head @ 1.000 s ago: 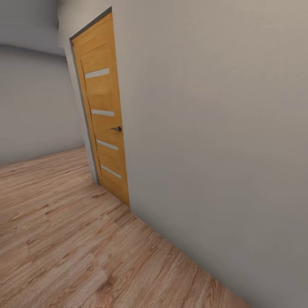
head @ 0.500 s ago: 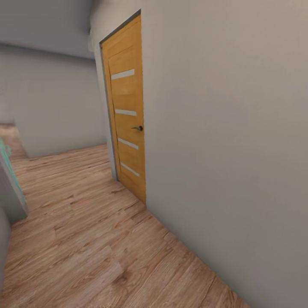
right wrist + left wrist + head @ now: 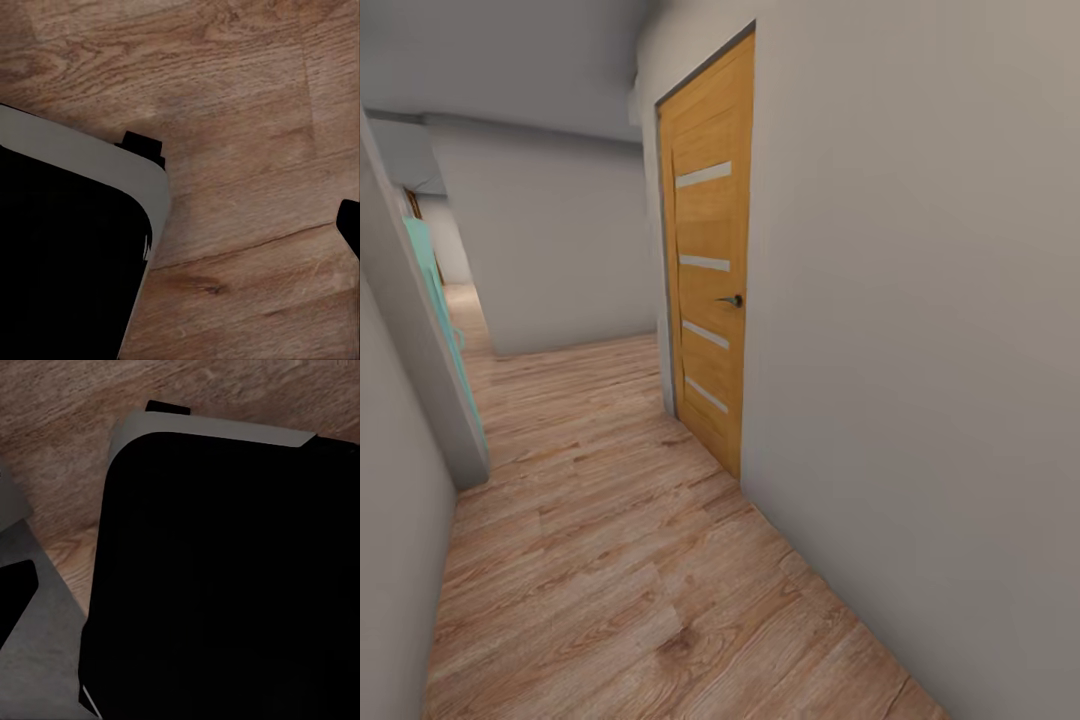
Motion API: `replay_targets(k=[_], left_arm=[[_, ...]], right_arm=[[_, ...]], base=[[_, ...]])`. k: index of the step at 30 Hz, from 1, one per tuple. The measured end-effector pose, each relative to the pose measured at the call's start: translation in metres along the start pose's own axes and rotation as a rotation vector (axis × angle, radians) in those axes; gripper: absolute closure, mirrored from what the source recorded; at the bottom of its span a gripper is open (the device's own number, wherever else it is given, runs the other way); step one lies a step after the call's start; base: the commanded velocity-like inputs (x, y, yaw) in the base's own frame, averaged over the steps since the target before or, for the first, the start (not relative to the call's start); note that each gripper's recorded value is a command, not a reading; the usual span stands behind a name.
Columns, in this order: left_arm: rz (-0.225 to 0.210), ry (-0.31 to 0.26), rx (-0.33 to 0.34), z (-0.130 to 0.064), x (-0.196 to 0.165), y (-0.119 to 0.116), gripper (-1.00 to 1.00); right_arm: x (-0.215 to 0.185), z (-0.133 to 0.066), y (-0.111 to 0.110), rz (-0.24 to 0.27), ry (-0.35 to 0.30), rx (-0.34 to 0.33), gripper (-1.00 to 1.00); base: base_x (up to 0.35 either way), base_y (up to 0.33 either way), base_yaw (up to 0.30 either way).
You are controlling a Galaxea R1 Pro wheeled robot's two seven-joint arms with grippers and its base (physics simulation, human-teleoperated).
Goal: Move the two storage containers from the living room to the garage. In the garage, place one container on the floor and stack the other container on top of it (either order is fine).
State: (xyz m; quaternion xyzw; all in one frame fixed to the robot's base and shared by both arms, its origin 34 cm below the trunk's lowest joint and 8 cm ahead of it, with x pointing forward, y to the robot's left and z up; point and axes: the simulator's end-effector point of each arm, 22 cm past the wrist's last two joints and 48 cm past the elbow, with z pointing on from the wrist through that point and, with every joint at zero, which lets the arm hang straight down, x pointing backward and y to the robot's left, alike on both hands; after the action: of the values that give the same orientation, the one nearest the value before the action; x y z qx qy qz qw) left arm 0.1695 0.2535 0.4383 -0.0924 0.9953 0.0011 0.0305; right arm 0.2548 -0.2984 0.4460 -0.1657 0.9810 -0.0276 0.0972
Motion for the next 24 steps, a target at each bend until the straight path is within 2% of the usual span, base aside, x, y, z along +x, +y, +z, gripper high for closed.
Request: replay_targets(k=[11,20,24], left_arm=[[-0.002,0.000,-0.003,0.0000,-0.0002,0.0019,-1.00],[-0.002,0.000,-0.002,0.0000,-0.0001,0.0015,-1.00],[-0.002,0.000,-0.003,0.0000,-0.0001,0.0018,-1.00]], right_arm=[[-0.0007,0.0000,0.0015,-0.017,-0.002,-0.004,-1.00],[-0.0007,-0.0001,0.0003,-0.005,-0.003,-0.001,-1.00],[0.0000,-0.0001,-0.0013,-0.003,-0.002,0.001,-1.00]], base=[[0.307,0.000,0.067],[0.320,0.000,0.247],[0.321,0.000,0.117]])
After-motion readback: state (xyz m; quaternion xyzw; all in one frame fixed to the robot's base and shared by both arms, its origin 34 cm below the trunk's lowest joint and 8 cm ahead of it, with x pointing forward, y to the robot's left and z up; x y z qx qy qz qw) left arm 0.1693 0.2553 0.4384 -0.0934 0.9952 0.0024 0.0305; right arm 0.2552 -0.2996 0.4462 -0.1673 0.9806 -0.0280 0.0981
